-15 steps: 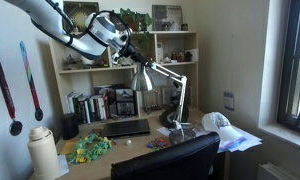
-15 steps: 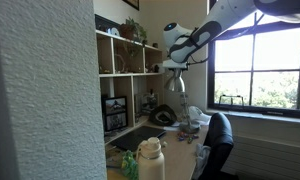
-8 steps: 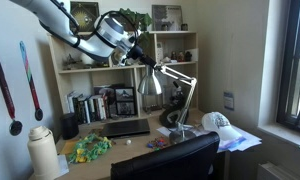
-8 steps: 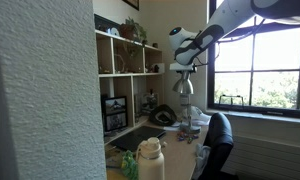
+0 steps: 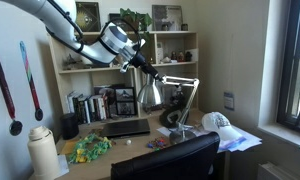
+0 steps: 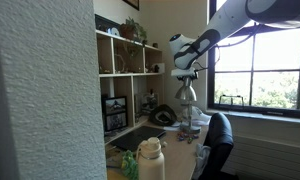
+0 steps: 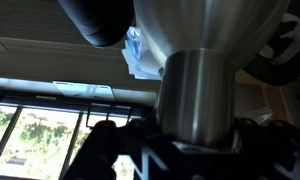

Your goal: Tilt the lamp forward

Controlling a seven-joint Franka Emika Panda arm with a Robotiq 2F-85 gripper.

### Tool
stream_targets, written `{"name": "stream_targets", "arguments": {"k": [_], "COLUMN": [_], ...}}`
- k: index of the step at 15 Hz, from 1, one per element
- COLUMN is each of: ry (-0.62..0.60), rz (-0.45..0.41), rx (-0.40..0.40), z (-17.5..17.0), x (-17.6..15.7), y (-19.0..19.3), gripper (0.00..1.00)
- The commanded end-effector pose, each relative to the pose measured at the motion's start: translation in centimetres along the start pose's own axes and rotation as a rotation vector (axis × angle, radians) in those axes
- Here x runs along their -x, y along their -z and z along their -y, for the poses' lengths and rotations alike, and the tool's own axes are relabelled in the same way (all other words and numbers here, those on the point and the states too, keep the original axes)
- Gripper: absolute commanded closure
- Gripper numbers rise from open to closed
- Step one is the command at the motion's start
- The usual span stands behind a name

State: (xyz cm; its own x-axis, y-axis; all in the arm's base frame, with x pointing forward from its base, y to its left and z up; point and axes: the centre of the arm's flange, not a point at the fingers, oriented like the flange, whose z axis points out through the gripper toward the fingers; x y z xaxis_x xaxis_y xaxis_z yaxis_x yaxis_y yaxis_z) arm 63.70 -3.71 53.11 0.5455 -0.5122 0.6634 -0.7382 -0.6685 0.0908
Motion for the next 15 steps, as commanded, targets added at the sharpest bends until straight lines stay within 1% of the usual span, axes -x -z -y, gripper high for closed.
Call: {"name": "stream_targets", "arguments": {"k": [1, 4, 6, 10, 15], "ry": [0.067, 0.105, 0.117, 0.122, 0.116], "rz": [0.113, 0.177, 0.201, 0.223, 0.219], "rx": [0.042, 0.052, 0.065, 0.091, 0.108], "z": [0.0, -0.1, -0.3, -0.8, -1.0], "x": [1.4, 1.8, 1.8, 1.5, 1.9], "y": [-2.3, -3.6, -4.3, -5.4, -6.7], "gripper": [0.78, 0.78, 0.78, 0.78, 0.78]}}
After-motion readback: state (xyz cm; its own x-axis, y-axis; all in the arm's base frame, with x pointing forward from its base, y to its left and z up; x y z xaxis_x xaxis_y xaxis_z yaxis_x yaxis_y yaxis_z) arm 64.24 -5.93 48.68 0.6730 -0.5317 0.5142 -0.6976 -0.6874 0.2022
